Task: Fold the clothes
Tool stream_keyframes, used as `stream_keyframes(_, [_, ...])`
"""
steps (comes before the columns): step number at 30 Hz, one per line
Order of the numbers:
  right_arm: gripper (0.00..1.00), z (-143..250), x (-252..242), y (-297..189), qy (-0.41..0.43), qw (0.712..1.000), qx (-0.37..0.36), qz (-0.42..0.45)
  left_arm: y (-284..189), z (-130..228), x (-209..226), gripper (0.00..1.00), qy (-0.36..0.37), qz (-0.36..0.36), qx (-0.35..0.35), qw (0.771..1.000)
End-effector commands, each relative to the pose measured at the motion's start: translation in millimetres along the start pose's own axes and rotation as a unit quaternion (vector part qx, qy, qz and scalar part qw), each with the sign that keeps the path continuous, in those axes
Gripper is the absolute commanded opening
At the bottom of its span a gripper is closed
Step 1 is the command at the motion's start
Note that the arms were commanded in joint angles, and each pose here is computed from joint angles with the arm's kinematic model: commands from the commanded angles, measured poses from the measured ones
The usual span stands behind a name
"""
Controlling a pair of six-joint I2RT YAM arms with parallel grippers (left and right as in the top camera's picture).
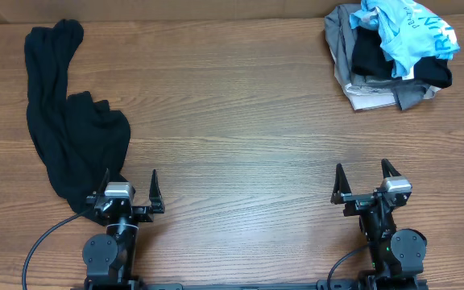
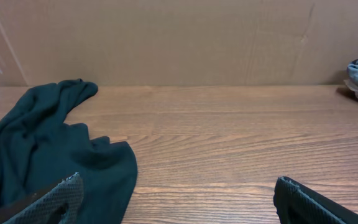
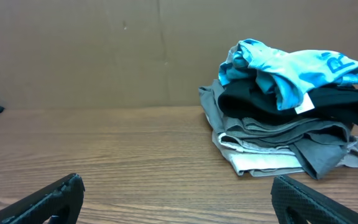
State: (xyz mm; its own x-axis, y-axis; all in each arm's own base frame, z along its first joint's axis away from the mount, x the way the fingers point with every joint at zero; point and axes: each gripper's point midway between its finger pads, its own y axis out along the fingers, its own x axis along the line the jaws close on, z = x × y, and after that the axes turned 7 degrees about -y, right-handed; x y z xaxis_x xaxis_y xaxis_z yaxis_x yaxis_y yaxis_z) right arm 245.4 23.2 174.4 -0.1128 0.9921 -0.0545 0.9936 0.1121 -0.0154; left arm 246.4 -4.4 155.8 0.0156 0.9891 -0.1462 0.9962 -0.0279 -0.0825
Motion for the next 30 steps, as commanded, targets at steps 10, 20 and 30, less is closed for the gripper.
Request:
stream_keyframes(10, [1.0, -18, 11, -1, -0.005, 0.999, -0.042, -0.032, -1, -1, -5, 1.0, 0.004, 0.016, -0.004, 1.0])
stream_keyframes(20, [1.0, -71, 43, -21, -0.013, 0.988, -0.081, -0.131, -12, -54, -29, 1.0, -0.01, 0.069, -0.037, 0.997])
stream_keyframes(30, [1.0, -154, 46, -35, -0.001, 0.988, -0.024, -0.154, 3, -125, -37, 1.0, -0.004, 0.05, 0.053, 0.997])
